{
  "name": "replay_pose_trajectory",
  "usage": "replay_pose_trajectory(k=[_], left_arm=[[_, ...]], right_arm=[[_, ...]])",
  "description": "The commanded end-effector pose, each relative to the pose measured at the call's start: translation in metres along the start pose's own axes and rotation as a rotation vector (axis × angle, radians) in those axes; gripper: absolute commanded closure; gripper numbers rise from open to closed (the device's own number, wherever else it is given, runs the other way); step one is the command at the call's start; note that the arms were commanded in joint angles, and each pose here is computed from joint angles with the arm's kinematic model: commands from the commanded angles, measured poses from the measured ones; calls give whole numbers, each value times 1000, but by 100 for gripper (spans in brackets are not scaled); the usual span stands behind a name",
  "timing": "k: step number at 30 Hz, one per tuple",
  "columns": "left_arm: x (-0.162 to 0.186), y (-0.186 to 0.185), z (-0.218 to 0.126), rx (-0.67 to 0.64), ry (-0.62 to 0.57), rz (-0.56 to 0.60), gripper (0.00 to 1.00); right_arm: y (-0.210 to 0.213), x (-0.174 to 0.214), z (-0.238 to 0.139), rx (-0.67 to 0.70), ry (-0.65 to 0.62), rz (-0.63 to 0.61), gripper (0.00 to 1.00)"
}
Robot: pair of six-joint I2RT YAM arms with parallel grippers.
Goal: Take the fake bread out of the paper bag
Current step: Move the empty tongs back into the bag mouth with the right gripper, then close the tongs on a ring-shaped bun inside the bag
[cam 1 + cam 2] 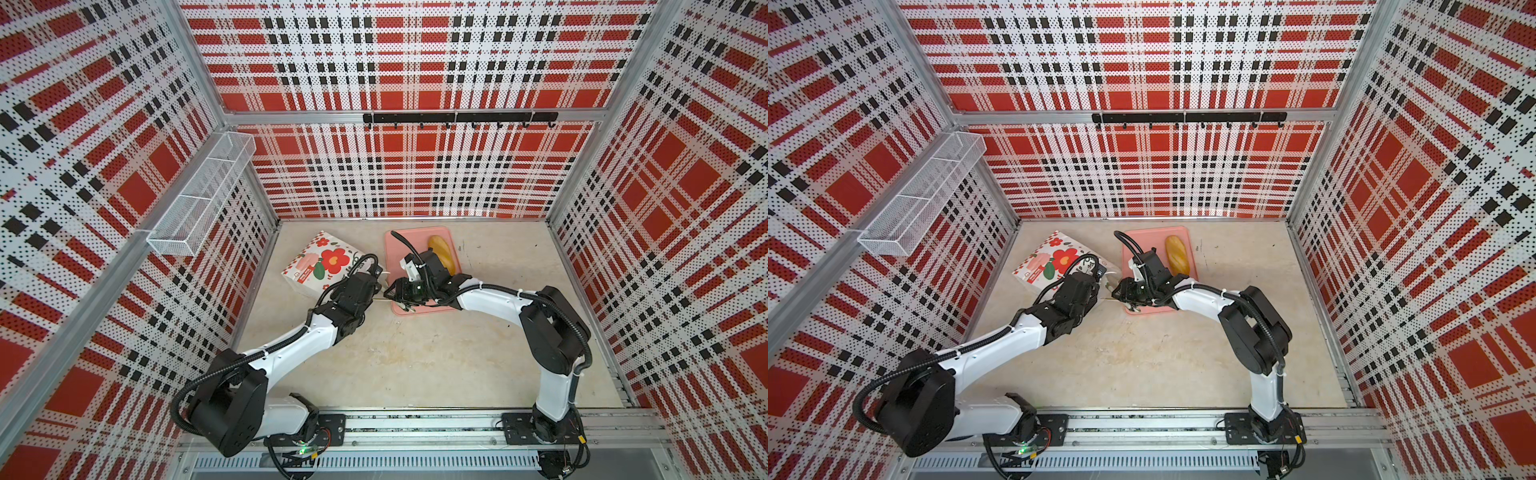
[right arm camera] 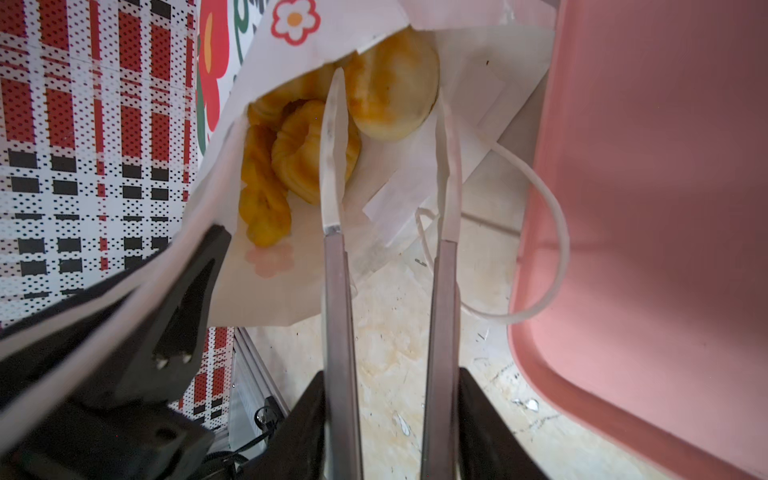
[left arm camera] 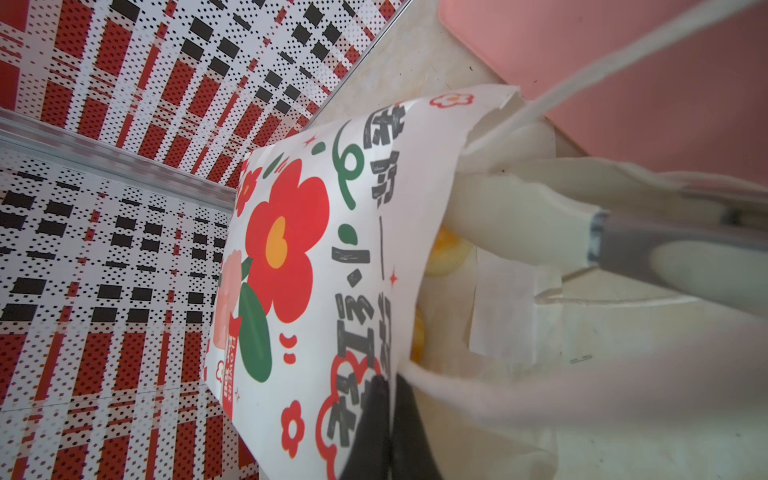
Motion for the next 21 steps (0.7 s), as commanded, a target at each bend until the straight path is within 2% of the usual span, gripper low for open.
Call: replay_pose_trajectory(k=[1, 16, 18, 21], left_arm=[[-14, -1, -5, 22, -43, -33, 100], [-14, -1, -6, 9, -40, -25, 100], [-14, -1, -5, 9, -39, -25, 100], [-11, -1, -3, -13, -24, -30, 100]], right_arm=[[16, -17, 2, -7, -39, -28, 52], [10, -16, 38, 63, 30, -46, 50], [11, -14, 44, 70, 35, -54, 54], [17, -11, 49, 78, 55, -73, 66]])
Point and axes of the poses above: each gripper's point midway between its finger pads, its own z axis out along the fingers, its own y axis along the line the jaws close on, x = y × z, the point moved 2 cm from there along -z, back along the fingers
